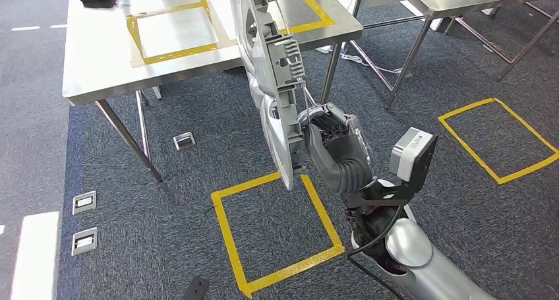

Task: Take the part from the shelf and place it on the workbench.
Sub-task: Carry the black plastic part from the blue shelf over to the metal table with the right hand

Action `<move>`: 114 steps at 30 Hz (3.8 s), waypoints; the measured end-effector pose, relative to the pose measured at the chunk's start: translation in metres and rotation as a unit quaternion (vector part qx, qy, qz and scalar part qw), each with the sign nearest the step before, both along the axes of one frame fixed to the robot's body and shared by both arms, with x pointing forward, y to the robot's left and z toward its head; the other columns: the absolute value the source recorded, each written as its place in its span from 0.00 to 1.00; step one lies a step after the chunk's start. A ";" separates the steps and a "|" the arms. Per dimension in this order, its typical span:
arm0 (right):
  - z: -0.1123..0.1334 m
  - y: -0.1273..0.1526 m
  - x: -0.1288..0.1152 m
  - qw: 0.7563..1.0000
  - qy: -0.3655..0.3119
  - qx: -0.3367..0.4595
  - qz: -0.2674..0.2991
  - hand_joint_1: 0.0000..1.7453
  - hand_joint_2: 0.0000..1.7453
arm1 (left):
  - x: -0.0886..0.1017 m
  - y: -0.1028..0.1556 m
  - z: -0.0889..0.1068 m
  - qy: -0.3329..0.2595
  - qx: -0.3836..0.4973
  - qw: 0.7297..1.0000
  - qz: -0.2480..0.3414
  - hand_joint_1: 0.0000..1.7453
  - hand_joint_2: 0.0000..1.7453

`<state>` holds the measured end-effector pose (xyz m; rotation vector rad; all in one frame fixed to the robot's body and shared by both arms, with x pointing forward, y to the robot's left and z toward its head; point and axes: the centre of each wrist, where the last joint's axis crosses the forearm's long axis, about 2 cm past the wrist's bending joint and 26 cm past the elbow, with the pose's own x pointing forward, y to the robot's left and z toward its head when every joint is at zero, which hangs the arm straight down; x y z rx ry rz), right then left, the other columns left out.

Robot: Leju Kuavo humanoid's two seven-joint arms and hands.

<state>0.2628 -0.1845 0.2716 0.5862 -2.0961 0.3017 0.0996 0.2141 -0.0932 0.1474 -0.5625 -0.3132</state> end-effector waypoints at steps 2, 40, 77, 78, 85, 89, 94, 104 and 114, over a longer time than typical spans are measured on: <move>0.000 0.000 0.000 1.000 0.000 0.000 0.000 1.00 1.00 | 0.000 0.000 0.000 0.000 0.000 1.000 0.000 0.00 1.00; -0.001 0.003 0.000 1.000 -0.001 -0.009 0.009 1.00 1.00 | 0.004 -0.003 0.001 -0.002 -0.002 1.000 -0.004 0.00 1.00; 0.001 0.001 0.004 1.000 0.000 -0.018 0.004 1.00 1.00 | 0.008 -0.004 0.002 -0.002 -0.001 1.000 -0.007 0.00 1.00; 0.002 0.001 0.004 1.000 -0.002 -0.018 0.004 1.00 1.00 | 0.008 -0.005 0.003 -0.003 -0.001 1.000 -0.008 0.00 1.00; 0.007 0.001 0.008 1.000 -0.008 -0.020 0.000 1.00 1.00 | 0.010 -0.006 0.003 -0.003 -0.002 1.000 -0.012 0.00 1.00; 0.007 0.000 0.011 1.000 -0.005 -0.021 -0.007 1.00 1.00 | 0.009 -0.006 0.003 0.000 -0.002 1.000 -0.014 0.00 1.00; 0.013 0.000 0.017 1.000 -0.003 -0.021 -0.016 1.00 1.00 | 0.011 -0.006 0.004 0.000 -0.002 1.000 -0.017 0.00 1.00; 0.017 -0.004 0.028 0.999 0.001 -0.022 -0.038 1.00 1.00 | 0.015 -0.008 0.005 -0.002 -0.004 1.000 -0.026 0.00 1.00; 0.020 -0.008 0.037 0.998 0.005 -0.021 -0.058 1.00 1.00 | 0.014 -0.011 0.005 0.000 -0.008 0.999 -0.031 0.00 1.00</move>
